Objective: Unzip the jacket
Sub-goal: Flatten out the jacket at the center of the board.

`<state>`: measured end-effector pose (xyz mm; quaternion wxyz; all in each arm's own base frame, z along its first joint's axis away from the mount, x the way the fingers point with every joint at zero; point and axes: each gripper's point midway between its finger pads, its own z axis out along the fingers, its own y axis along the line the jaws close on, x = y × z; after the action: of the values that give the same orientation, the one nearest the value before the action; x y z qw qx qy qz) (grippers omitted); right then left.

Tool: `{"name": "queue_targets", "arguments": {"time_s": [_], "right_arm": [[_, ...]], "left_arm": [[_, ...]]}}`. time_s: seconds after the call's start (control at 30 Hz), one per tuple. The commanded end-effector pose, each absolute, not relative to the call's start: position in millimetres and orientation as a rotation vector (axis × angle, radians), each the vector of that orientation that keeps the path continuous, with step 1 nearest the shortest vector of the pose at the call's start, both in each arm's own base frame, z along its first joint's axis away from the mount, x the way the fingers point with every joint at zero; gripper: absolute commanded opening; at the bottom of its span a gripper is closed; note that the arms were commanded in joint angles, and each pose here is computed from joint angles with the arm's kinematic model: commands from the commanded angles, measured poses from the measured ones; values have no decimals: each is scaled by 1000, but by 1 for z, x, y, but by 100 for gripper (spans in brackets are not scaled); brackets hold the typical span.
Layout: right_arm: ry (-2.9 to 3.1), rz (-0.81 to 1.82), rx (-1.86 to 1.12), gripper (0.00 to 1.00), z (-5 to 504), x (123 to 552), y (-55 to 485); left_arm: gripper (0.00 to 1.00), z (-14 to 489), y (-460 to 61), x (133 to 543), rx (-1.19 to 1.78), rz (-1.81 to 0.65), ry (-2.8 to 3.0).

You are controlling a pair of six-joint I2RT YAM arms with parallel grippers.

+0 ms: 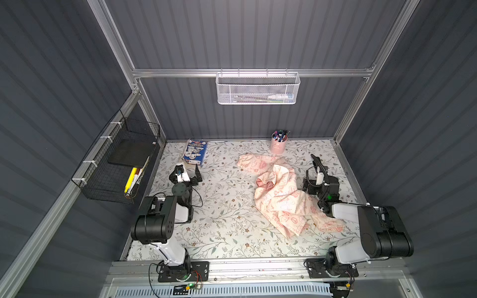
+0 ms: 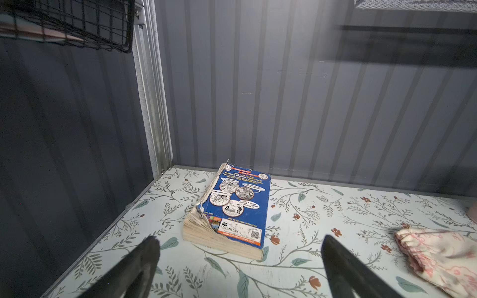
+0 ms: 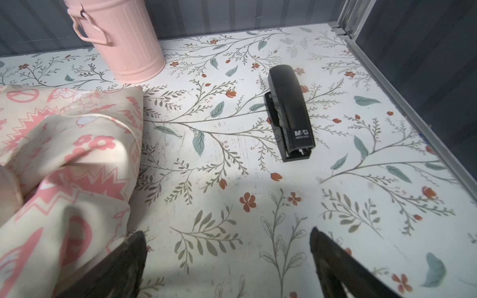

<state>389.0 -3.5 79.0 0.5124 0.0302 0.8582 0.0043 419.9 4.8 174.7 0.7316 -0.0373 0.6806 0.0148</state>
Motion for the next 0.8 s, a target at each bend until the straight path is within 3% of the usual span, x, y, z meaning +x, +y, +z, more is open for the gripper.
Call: {"name": "queue_targets", "arguments": {"time_s": [0.0,0.77], "right_arm": [[2026,4,46,99,90,399,-3],[2000,8,40,99,101,402,-3]], "left_arm": [[99,185,3,424,-67,47,1457],[99,192,7,423,-79,73,1453]]}}
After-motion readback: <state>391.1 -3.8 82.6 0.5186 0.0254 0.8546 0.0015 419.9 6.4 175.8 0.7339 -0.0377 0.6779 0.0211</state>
